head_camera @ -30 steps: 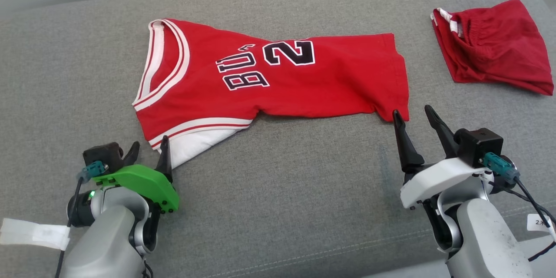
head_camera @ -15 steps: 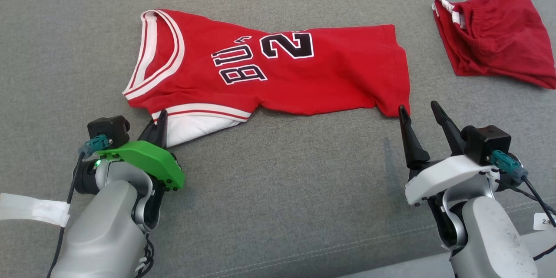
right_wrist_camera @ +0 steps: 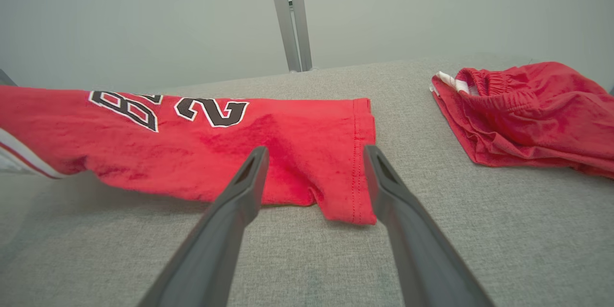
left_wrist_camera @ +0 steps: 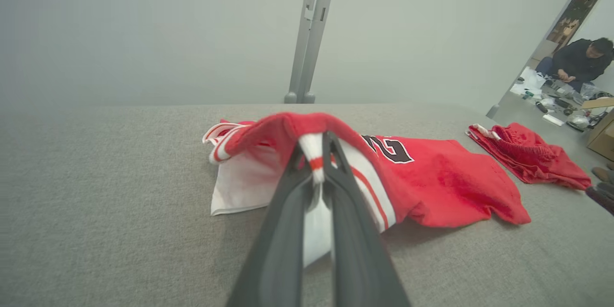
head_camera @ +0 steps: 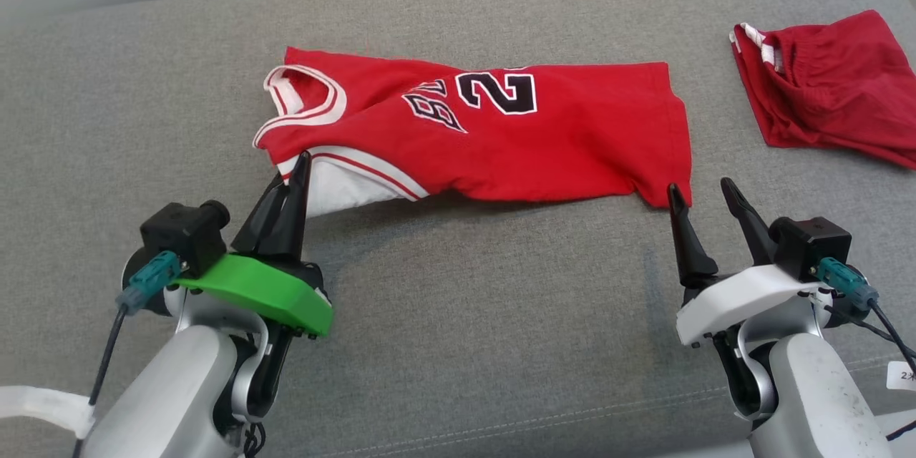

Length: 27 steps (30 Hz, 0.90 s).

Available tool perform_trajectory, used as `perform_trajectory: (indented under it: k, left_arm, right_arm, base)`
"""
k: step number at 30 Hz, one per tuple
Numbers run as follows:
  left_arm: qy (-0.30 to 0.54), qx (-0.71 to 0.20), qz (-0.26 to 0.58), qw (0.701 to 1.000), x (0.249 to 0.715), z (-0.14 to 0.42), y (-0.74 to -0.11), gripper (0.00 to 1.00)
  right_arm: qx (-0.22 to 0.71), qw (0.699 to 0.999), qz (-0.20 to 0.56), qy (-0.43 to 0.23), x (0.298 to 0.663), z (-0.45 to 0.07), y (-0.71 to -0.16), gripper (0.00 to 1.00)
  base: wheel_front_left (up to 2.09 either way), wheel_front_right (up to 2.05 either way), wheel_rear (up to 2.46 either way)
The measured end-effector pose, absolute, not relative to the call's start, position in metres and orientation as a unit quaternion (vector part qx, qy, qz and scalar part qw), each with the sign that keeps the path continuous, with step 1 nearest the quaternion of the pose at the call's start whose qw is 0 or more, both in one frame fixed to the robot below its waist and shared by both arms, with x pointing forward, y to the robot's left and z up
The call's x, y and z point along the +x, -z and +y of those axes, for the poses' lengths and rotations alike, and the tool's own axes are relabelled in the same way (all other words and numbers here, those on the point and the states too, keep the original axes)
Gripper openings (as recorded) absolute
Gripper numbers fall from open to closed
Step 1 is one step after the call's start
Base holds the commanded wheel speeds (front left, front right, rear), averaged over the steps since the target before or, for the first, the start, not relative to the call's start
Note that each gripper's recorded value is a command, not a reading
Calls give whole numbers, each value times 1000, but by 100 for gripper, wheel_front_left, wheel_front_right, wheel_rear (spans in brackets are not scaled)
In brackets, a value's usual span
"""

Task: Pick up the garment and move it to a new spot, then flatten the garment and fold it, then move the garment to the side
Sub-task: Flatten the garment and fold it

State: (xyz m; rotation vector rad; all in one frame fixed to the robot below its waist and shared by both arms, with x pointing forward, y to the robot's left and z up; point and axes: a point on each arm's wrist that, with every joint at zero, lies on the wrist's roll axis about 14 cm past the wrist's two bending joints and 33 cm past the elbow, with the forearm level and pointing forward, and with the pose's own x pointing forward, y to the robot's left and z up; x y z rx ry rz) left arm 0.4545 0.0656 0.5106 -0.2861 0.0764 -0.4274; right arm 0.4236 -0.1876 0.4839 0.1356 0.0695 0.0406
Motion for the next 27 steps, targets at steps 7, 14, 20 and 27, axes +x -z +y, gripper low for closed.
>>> perform_trajectory:
  k: [7, 14, 20, 27]
  left_arm:
    - [227, -150, 16, 962, 436, 62, -553, 0]
    - [216, -176, 89, 956, 440, 61, -525, 0]
    - [186, -186, 173, 949, 463, 65, -471, 0]
    - [148, -166, 219, 950, 507, 76, -435, 0]
  right_arm:
    - [69, 997, 31, -24, 424, -185, -486, 100]
    - [68, 997, 39, -21, 425, -187, -480, 100]
    - [69, 996, 44, -21, 429, -188, -476, 100]
    - [64, 997, 47, -12, 434, -195, -473, 100]
  base:
    - [0, 0, 0]
    - [0, 0, 0]
    - [0, 0, 0]
    - [0, 0, 0]
